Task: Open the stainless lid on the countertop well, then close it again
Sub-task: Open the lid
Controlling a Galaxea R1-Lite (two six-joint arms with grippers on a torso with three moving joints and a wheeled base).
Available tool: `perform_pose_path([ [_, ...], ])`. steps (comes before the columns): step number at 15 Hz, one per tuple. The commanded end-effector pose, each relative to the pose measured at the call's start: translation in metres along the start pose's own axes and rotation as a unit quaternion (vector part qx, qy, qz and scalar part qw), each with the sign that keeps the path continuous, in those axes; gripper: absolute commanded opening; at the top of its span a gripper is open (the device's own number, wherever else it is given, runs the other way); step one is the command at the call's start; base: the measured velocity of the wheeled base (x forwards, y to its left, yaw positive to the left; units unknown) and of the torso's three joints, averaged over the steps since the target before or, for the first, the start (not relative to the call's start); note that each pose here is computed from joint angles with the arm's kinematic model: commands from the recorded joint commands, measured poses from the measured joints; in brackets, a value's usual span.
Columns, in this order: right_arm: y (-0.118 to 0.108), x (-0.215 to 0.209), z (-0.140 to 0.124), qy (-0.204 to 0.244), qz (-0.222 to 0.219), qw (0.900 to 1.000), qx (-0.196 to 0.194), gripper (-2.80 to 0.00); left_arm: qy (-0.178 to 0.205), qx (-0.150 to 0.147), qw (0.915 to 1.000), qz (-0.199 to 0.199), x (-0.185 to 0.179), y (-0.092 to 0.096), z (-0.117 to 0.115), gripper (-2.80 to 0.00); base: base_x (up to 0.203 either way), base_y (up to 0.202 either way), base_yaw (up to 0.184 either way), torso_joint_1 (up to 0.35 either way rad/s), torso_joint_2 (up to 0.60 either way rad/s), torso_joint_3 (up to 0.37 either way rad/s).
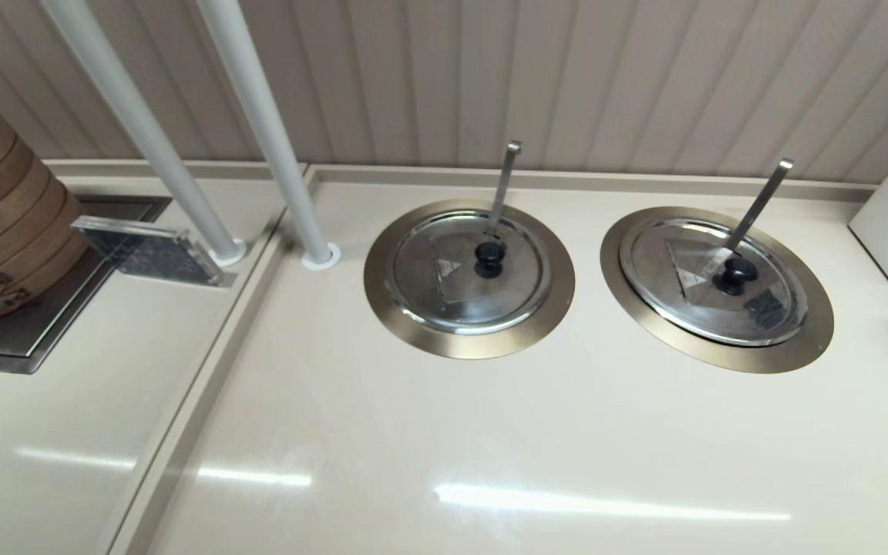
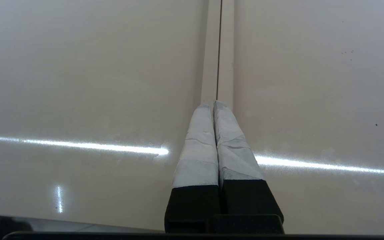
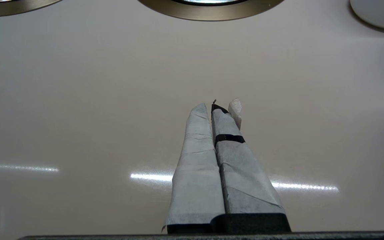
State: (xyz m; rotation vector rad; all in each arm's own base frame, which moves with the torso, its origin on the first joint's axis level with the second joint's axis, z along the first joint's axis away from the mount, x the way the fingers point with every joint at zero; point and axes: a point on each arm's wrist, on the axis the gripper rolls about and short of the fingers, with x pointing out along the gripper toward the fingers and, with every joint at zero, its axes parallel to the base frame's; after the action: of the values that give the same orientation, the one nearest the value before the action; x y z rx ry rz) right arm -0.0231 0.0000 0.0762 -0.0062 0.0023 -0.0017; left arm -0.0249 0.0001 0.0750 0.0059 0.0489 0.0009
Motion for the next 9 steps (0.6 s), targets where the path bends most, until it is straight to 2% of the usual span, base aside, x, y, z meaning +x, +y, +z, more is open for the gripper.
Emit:
perform_pose_path([
  [1, 0.0, 0.0, 0.0, 0.0, 0.0, 1.0, 0.0, -2.8, 0.0, 0.0, 1.0, 0.0, 0.0, 0.0, 0.0, -2.8, 0.0, 0.0, 0.0, 0.0, 0.0, 0.0],
  [4, 0.0, -0.001, 0.003, -0.006, -0.003, 1.0, -0.004, -2.8, 0.0, 0.0, 1.0, 0.0, 0.0, 0.0, 0.0, -2.8, 0.0, 0.0, 0.0, 0.0, 0.0, 0.0],
  [6, 0.0, -0.009, 0.036, -0.043, -0.005, 0.999, 0.001, -2.8, 0.0, 0.0, 1.0, 0.0, 0.0, 0.0, 0.0, -2.8, 0.0, 0.0, 0.0, 0.0, 0.0, 0.0],
  [7, -0.001, -0.009, 0.056, -0.041, -0.006, 0.999, 0.003, -2.8, 0.0, 0.0, 1.0, 0.0, 0.0, 0.0, 0.0, -2.8, 0.0, 0.0, 0.0, 0.0, 0.0, 0.0],
  [9, -0.001, 0.007, 0.084, 0.002, -0.005, 1.0, 0.003, -2.8, 0.0, 0.0, 1.0, 0.0, 0.0, 0.0, 0.0, -2.8, 0.0, 0.0, 0.0, 0.0, 0.0, 0.0],
])
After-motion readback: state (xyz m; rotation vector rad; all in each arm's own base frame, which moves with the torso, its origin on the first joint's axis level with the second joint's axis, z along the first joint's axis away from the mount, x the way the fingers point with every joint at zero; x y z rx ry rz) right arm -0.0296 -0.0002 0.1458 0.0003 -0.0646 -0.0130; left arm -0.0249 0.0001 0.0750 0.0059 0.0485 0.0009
